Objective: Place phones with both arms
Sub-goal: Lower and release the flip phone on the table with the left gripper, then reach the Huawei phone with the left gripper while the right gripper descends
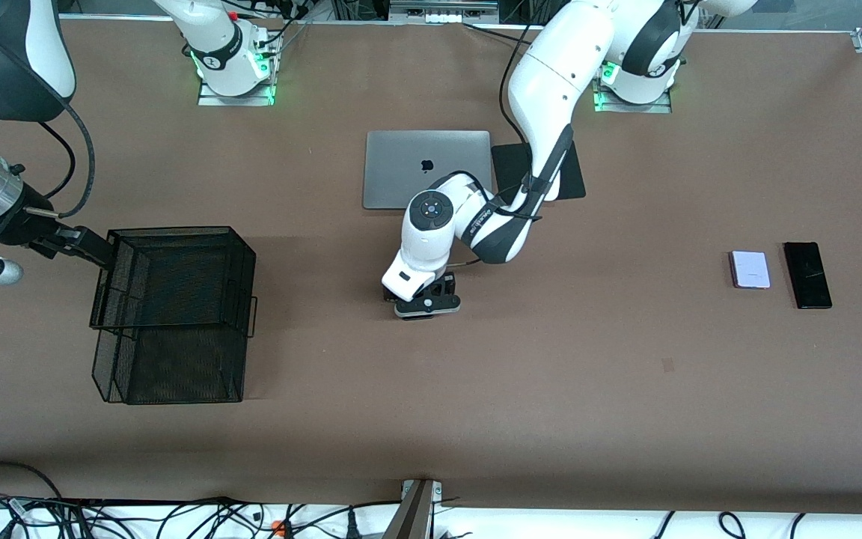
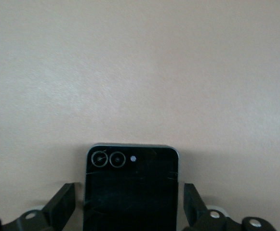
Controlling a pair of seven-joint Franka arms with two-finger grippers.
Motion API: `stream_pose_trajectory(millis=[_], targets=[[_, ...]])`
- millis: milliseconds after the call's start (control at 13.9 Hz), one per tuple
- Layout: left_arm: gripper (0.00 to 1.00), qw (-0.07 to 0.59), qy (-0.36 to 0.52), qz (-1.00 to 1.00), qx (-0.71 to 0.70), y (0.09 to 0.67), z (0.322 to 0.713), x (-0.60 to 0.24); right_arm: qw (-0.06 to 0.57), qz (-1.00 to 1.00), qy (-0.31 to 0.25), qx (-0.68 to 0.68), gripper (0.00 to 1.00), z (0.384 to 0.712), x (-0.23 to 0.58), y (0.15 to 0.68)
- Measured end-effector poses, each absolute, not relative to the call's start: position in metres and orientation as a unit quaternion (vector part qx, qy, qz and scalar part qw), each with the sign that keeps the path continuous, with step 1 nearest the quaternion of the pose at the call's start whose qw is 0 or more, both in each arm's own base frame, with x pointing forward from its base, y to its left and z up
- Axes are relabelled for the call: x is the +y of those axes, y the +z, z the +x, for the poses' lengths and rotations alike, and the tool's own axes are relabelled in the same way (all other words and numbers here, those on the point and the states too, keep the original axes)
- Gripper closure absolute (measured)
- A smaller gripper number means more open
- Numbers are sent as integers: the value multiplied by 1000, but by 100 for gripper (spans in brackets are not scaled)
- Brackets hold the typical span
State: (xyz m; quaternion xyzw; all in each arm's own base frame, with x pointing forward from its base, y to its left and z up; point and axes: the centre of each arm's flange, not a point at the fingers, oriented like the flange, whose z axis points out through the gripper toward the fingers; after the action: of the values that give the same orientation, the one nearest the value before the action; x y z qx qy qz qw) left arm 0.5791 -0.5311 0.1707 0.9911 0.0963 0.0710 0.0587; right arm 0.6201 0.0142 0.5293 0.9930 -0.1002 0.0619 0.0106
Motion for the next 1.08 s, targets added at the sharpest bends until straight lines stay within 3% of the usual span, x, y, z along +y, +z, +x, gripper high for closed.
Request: stream_pose_trajectory(millis=[288, 577, 1082], targets=[[0, 22, 47, 988, 143, 213, 610, -501, 12, 993, 54, -101, 0, 619, 14, 528], [0, -17, 0, 987, 161, 291, 666, -398, 13, 994, 44, -102, 0, 616, 14, 527], [0, -98, -170, 980, -20, 270, 689, -155, 13, 994, 46, -102, 0, 617, 14, 531]])
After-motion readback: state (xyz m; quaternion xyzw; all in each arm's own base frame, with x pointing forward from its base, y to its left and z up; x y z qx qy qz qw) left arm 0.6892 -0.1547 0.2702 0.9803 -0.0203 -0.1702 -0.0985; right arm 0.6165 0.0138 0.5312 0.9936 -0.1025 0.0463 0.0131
